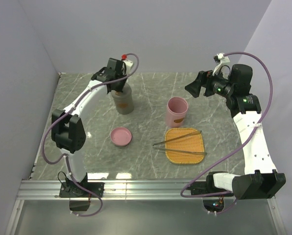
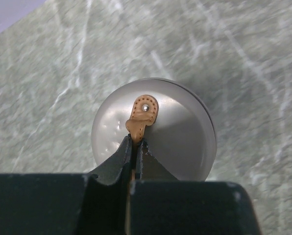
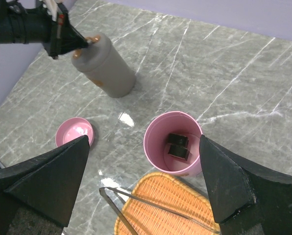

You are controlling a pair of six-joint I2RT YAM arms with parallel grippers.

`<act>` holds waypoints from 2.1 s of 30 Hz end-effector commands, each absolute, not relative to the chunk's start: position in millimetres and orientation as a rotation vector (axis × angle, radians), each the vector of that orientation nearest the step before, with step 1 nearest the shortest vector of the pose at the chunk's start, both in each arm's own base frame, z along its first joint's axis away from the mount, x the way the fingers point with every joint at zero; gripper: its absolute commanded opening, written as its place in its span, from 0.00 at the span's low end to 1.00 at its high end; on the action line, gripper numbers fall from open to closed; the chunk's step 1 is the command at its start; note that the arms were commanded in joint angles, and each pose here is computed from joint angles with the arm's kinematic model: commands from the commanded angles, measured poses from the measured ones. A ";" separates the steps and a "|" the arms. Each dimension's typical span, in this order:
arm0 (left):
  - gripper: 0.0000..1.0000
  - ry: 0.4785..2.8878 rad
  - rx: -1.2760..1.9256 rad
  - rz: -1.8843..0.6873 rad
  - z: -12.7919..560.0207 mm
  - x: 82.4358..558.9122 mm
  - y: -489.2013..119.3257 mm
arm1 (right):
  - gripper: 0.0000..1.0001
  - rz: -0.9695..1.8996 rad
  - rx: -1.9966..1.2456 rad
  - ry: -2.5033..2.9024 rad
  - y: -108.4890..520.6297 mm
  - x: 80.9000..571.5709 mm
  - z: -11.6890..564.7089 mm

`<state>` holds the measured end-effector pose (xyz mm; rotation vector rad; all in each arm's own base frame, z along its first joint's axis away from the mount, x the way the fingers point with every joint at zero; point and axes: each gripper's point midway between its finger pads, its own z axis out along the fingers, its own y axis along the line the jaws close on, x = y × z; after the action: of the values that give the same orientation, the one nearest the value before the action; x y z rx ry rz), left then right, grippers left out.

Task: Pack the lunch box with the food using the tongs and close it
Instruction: Move the lunch box

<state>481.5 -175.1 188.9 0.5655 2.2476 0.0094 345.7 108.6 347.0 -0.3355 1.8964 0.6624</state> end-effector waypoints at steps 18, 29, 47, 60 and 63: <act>0.00 2.425 0.479 0.089 178.6 427.0 -65.8 | 1.00 0.681 -0.359 1.832 111.2 341.1 359.3; 0.00 2.356 0.560 -0.024 191.3 446.1 -137.3 | 1.00 0.656 -0.369 1.832 108.8 335.9 356.4; 0.01 2.441 0.680 -0.095 153.7 397.3 -189.2 | 1.00 0.657 -0.383 1.835 109.4 332.2 358.3; 0.41 2.274 0.683 -0.157 230.4 411.9 -200.8 | 1.00 0.628 -0.360 1.845 100.1 332.6 358.9; 0.53 2.180 0.707 -0.190 267.9 412.3 -205.6 | 1.00 0.621 -0.362 1.841 99.1 331.7 362.0</act>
<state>415.2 -195.9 211.2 0.6810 2.3101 -0.1268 338.1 104.8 340.0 -0.3492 1.9030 0.6615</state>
